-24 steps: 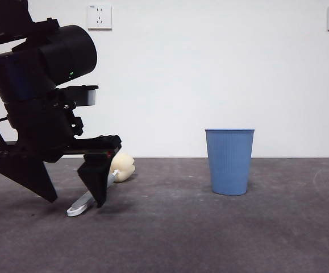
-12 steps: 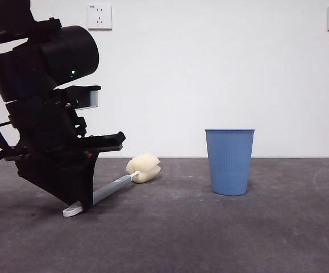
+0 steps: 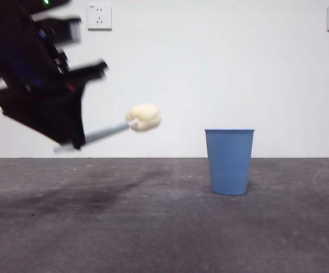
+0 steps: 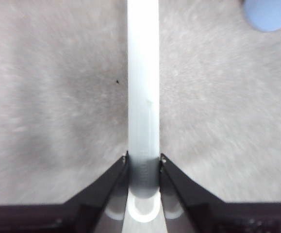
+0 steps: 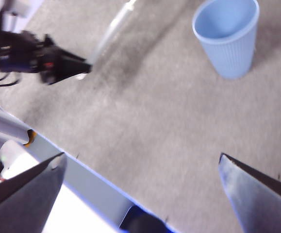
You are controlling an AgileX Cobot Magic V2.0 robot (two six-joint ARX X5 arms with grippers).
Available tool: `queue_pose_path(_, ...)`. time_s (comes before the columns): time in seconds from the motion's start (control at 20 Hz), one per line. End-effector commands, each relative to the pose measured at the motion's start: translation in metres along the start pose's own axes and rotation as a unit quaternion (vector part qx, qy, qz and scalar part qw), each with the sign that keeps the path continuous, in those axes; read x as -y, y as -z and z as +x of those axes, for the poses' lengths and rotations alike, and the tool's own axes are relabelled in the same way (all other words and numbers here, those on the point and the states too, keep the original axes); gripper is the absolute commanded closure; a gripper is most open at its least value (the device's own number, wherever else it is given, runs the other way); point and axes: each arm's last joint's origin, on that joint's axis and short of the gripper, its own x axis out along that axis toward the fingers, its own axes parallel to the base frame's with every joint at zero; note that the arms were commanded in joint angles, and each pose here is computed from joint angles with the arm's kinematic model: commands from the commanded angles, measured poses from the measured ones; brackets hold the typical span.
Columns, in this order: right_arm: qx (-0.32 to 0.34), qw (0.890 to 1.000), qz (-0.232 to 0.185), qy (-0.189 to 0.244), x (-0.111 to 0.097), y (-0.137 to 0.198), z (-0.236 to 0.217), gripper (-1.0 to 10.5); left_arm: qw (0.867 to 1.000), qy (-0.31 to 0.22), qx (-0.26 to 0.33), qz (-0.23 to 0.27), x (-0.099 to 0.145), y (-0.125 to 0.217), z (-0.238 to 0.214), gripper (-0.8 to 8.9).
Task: Pick up the cup brush,pick up the cup,insert the brush into the cup,clean the cup,put the cup brush back,put the cup back to the fixed position on the table
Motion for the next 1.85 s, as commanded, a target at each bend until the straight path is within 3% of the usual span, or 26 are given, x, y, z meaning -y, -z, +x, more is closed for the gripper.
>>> queue_pose_path(0.05,0.0,1.0,0.006,-0.004,0.008,-0.005,0.016,3.5,1.0,0.001,0.016,0.025,-0.002,0.003,-0.026,8.19)
queue_pose_path(0.25,0.014,0.999,-0.009,0.045,0.021,0.004,0.065,3.5,0.998,0.001,0.016,0.054,-0.008,0.018,-0.069,8.19)
queue_pose_path(0.4,0.059,0.995,-0.013,0.074,0.022,0.018,0.101,3.5,0.998,0.002,0.02,0.059,-0.011,0.028,-0.091,8.19)
queue_pose_path(0.6,0.073,0.987,-0.04,0.134,0.019,0.036,0.141,3.5,0.997,0.001,0.018,0.069,-0.013,0.035,-0.102,8.19)
queue_pose_path(0.85,0.104,0.98,-0.045,0.166,0.033,0.036,0.182,3.5,0.997,-0.002,-0.002,0.072,-0.014,0.039,-0.102,8.19)
queue_pose_path(1.35,0.158,0.969,-0.059,0.181,0.07,0.04,0.227,3.5,0.997,-0.005,-0.021,0.07,-0.015,0.043,-0.102,8.19)
queue_pose_path(1.65,0.184,0.969,-0.076,0.147,0.085,0.037,0.241,3.5,0.998,-0.005,-0.021,0.067,-0.015,0.043,-0.102,8.19)
queue_pose_path(1.85,0.187,0.966,-0.096,0.148,0.089,0.025,0.256,3.5,0.998,-0.005,-0.021,0.067,-0.015,0.043,-0.102,8.19)
